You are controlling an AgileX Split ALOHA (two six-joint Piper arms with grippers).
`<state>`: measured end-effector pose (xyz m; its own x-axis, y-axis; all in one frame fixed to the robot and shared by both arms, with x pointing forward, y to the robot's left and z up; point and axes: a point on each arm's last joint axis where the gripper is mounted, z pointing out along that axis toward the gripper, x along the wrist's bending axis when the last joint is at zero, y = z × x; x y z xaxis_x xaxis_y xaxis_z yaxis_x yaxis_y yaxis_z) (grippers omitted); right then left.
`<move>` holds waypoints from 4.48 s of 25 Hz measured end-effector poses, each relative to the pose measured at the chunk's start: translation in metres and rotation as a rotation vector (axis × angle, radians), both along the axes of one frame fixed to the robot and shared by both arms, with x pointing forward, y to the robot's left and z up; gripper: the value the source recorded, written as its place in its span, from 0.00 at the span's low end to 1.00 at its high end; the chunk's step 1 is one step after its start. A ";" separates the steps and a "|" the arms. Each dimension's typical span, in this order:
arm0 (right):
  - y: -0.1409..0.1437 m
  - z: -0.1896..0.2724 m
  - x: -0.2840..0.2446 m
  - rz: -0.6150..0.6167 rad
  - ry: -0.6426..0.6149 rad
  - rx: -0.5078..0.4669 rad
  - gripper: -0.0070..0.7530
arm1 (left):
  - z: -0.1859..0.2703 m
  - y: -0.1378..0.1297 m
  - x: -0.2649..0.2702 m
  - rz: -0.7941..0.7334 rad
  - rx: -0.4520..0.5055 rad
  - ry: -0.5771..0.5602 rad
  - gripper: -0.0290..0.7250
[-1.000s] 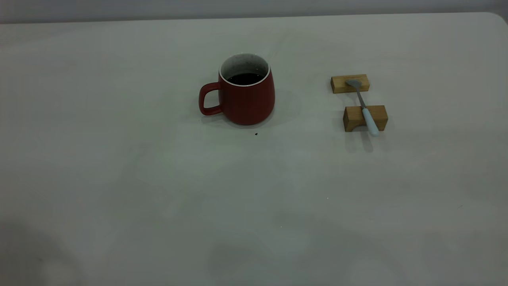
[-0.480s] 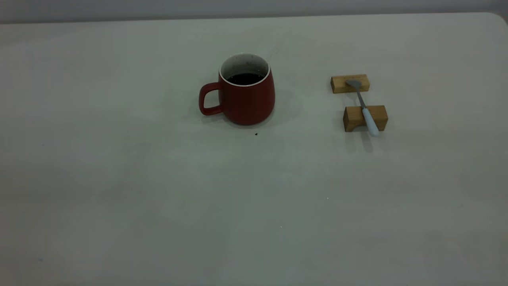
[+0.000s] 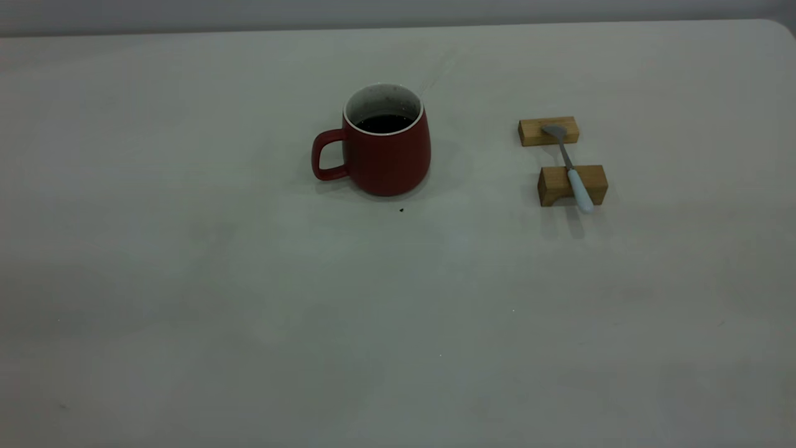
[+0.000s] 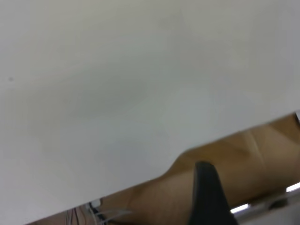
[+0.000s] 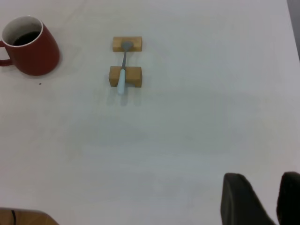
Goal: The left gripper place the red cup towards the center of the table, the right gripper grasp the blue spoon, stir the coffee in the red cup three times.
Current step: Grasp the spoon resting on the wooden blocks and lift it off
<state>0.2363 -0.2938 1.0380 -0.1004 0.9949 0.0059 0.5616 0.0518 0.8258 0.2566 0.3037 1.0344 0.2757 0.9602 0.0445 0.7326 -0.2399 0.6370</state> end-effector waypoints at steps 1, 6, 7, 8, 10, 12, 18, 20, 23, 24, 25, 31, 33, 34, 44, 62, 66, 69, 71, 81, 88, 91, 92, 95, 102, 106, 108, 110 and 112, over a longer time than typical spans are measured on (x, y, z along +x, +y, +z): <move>0.000 0.000 0.000 0.000 0.000 0.000 0.32 | 0.000 0.001 -0.001 0.024 -0.004 -0.009 0.77; 0.000 0.000 0.000 -0.001 0.000 0.001 0.32 | 0.000 0.005 -0.008 0.208 -0.013 -0.046 0.77; 0.000 0.000 0.000 -0.001 0.000 0.001 0.32 | 0.001 0.005 -0.010 0.244 -0.016 -0.059 0.77; 0.000 0.000 0.000 -0.001 0.000 0.001 0.32 | 0.001 0.006 -0.013 0.272 -0.019 -0.077 0.77; 0.000 0.000 0.000 -0.001 0.000 0.001 0.32 | 0.001 0.006 -0.020 0.328 -0.028 -0.125 0.77; 0.000 0.000 0.000 -0.001 0.000 0.001 0.32 | 0.000 0.006 -0.028 0.365 -0.036 -0.179 0.77; 0.000 0.000 0.000 -0.001 0.000 0.001 0.32 | -0.001 0.006 -0.035 0.394 -0.039 -0.205 0.77; 0.000 0.000 0.000 -0.001 0.000 0.001 0.32 | -0.001 0.006 -0.035 0.394 -0.040 -0.206 0.77; 0.000 0.000 0.000 -0.001 0.000 0.001 0.32 | -0.001 0.006 -0.035 0.394 -0.040 -0.206 0.77; 0.000 0.000 0.000 -0.001 0.000 0.001 0.32 | -0.001 0.006 -0.035 0.394 -0.040 -0.206 0.77; 0.000 0.000 0.000 0.000 0.000 0.002 0.32 | -0.001 0.006 -0.035 0.394 -0.040 -0.206 0.77; 0.004 0.001 0.000 0.026 -0.001 0.046 0.32 | -0.001 0.006 -0.035 0.394 -0.040 -0.206 0.77; 0.006 0.002 0.000 0.034 -0.005 0.061 0.33 | -0.001 0.006 -0.035 0.394 -0.040 -0.206 0.77; 0.006 0.005 0.001 0.038 -0.002 0.068 0.35 | -0.001 0.006 -0.035 0.394 -0.040 -0.206 0.77; 0.015 0.040 0.063 0.026 0.155 0.189 0.63 | -0.001 0.006 -0.035 0.394 -0.040 -0.206 0.77; 0.047 -0.047 0.251 0.280 0.424 0.306 0.64 | -0.001 0.006 -0.035 0.394 -0.040 -0.206 0.77; 0.048 -0.070 0.285 0.278 0.494 0.305 0.64 | -0.001 0.006 -0.035 0.394 -0.040 -0.206 0.77; 0.055 -0.089 0.306 0.293 0.554 0.269 0.64 | -0.001 0.006 -0.035 0.394 -0.040 -0.206 0.77; 0.062 -0.100 0.318 0.300 0.602 0.237 0.64 | -0.001 0.006 -0.035 0.394 -0.040 -0.206 0.77; 0.109 -0.151 0.368 0.227 0.821 0.057 0.63 | -0.001 0.006 -0.035 0.394 -0.040 -0.206 0.77; 0.113 -0.191 0.398 0.186 0.948 0.003 0.63 | -0.001 0.006 -0.035 0.394 -0.040 -0.206 0.77; 0.115 -0.203 0.406 0.184 0.961 0.000 0.63 | -0.001 0.006 -0.035 0.394 -0.040 -0.206 0.77; 0.115 -0.207 0.407 0.184 0.966 -0.002 0.64 | -0.001 0.006 -0.035 0.394 -0.040 -0.206 0.77; 0.114 -0.218 0.407 0.183 0.987 -0.011 0.70 | -0.001 0.006 -0.035 0.394 -0.040 -0.206 0.77; 0.115 -0.224 0.406 0.179 1.011 -0.003 0.78 | -0.001 0.006 -0.035 0.394 -0.040 -0.206 0.77; 0.116 -0.224 0.406 0.171 1.008 0.022 0.78 | -0.001 0.006 -0.035 0.394 -0.040 -0.206 0.77; 0.117 -0.224 0.408 0.164 0.992 0.038 0.78 | -0.001 0.006 -0.035 0.394 -0.040 -0.206 0.77; 0.118 -0.228 0.409 0.157 0.980 0.046 0.78 | -0.001 0.006 -0.035 0.394 -0.040 -0.206 0.77; 0.118 -0.233 0.409 0.153 0.985 0.046 0.78 | -0.001 0.006 -0.035 0.394 -0.040 -0.206 0.77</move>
<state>0.6449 -0.1760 0.8047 -0.1575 0.9683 0.1939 0.9870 0.1608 -0.0015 0.2218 0.3096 1.0330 -0.1220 0.9923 0.0213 0.6201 0.0594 0.7822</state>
